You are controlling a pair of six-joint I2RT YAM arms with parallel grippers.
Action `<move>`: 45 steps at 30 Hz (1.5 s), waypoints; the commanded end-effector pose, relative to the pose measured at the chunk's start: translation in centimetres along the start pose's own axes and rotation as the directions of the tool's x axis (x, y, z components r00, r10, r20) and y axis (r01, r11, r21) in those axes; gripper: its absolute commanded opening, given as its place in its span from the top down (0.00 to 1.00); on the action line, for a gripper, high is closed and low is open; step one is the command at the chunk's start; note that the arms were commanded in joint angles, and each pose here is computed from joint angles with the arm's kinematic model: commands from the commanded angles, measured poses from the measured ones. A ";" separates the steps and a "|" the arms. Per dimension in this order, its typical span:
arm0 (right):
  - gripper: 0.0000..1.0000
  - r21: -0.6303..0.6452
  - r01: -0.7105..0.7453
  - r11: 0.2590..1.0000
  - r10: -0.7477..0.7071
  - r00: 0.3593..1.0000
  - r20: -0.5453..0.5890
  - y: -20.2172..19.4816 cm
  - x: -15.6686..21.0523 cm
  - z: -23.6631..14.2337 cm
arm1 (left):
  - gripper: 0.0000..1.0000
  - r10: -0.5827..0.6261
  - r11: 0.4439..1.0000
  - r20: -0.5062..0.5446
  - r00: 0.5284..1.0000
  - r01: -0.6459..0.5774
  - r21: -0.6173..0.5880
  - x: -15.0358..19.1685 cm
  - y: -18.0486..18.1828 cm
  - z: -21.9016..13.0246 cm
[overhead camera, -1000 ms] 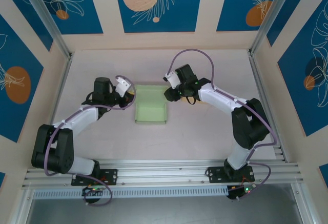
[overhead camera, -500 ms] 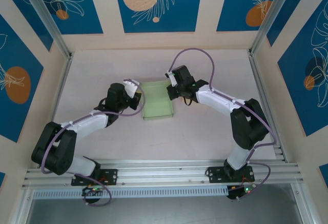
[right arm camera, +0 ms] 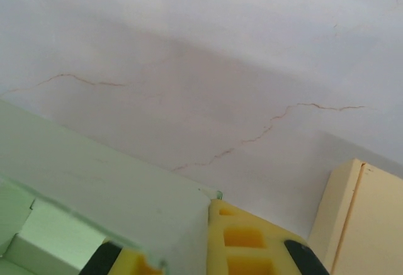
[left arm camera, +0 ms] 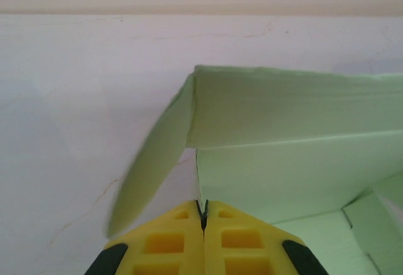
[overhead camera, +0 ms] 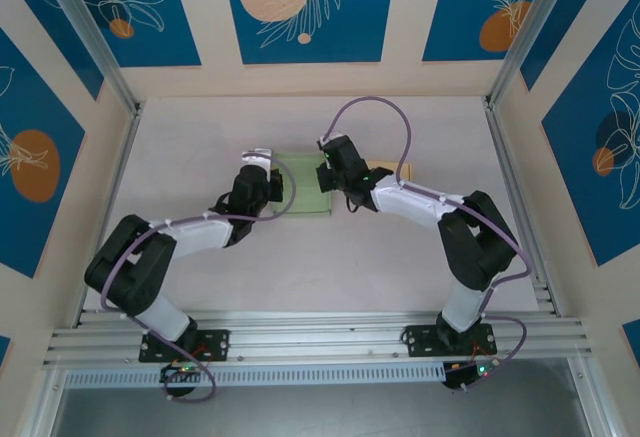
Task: Fold the paper box
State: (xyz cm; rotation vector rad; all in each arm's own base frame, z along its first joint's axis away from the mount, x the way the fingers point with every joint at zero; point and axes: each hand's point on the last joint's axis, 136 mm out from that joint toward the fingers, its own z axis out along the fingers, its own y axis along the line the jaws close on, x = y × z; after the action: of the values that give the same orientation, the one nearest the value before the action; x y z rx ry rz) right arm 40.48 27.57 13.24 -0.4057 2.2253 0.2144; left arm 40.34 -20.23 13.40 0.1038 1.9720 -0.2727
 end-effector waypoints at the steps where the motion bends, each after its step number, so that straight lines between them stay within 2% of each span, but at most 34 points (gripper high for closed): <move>1: 0.99 -0.180 -0.042 0.983 0.066 0.989 0.131 5.4 -2.3 -0.7 | 1.00 -0.066 0.984 -0.005 0.998 0.066 0.164 0.6 -5.1 -0.3; 15: 0.98 -0.209 -0.090 0.974 0.108 0.991 0.075 7.2 2.0 -1.0 | 1.00 -0.062 0.989 -0.108 0.992 0.076 0.126 7.0 -3.8 -2.1; 31: 0.96 -0.286 -0.269 0.920 0.286 0.958 0.022 9.6 -1.4 -1.5 | 1.00 -0.026 0.992 -0.160 0.987 0.045 0.114 10.3 -4.1 -1.1; 34: 0.90 -0.321 -0.216 0.922 0.242 0.969 0.041 10.5 -2.2 -1.7 | 1.00 -0.031 0.993 -0.158 0.987 0.048 0.104 10.4 -3.9 -1.1; 37: 0.87 -0.297 -0.155 0.942 0.177 0.983 0.049 10.3 -2.5 -1.7 | 1.00 -0.031 0.995 -0.154 0.988 0.045 0.087 10.3 -3.5 -1.3; 40: 0.74 -0.239 -0.101 0.966 0.111 0.993 0.031 9.5 -2.1 -1.7 | 1.00 -0.034 0.998 -0.150 0.988 0.043 0.056 10.0 -3.0 -1.5; 45: 0.62 -0.159 -0.077 0.984 0.072 0.997 -0.040 6.7 -0.3 -2.2 | 1.00 -0.049 0.999 -0.129 0.990 0.051 0.016 9.1 -2.2 -1.9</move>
State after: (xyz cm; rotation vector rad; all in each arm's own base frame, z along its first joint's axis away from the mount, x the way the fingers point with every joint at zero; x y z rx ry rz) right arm 39.22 30.98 14.06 -0.2879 2.2392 0.3110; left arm 36.97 -19.32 7.60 -0.0549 2.0113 -0.2213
